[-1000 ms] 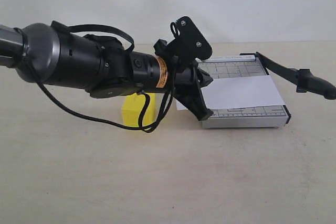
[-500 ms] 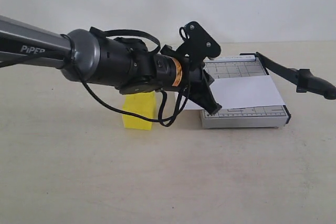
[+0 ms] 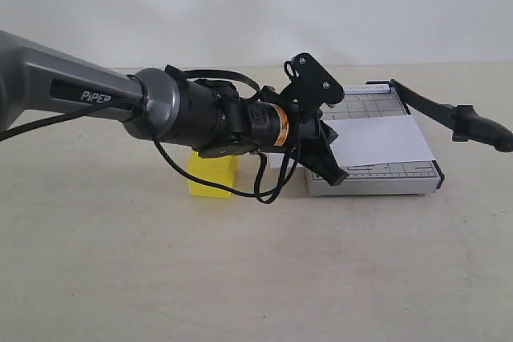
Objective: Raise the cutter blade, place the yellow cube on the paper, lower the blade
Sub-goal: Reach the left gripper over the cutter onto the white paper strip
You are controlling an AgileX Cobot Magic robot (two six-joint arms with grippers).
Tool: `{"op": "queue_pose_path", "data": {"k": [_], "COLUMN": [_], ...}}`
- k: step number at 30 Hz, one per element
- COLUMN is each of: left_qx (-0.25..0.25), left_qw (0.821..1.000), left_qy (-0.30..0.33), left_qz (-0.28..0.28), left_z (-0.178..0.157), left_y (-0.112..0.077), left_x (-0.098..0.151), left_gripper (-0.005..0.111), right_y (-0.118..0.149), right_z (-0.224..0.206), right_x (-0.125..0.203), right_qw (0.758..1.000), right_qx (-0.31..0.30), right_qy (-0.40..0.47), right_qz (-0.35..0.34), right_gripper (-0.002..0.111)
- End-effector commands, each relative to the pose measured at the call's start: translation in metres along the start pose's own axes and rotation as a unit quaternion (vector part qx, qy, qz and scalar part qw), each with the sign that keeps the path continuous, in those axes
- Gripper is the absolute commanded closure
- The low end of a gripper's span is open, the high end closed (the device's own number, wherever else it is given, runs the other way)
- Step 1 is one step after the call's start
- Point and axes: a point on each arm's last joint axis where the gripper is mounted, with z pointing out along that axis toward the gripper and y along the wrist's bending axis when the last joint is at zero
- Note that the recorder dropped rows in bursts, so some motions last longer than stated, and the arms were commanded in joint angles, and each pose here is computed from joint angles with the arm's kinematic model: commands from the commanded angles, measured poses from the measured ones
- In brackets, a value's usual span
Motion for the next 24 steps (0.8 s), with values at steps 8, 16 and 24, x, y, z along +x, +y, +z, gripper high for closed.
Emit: {"op": "queue_pose_path", "data": {"k": [8,16,24], "left_qx": [0.005,0.016,0.032], "left_qw": [1.000,1.000,0.999], "left_qy": [-0.012,-0.027,-0.025], "left_qz": [0.005,0.004,0.003], "left_z": [0.012,0.028,0.048], "left_y": [-0.001,-0.004,-0.020], "left_x": [-0.001,0.004,0.011], "left_gripper": [0.102,0.102,0.102], "right_y": [0.000,0.000,0.000], "right_z": [0.000,0.000,0.000], "right_x": [0.001,0.001,0.001], "right_qw": [1.000,1.000,1.000], "right_qx": [0.000,0.000,0.000], "right_qy": [0.000,0.000,0.000], "right_qz": [0.000,0.000,0.000], "right_gripper": [0.108,0.108,0.108]}}
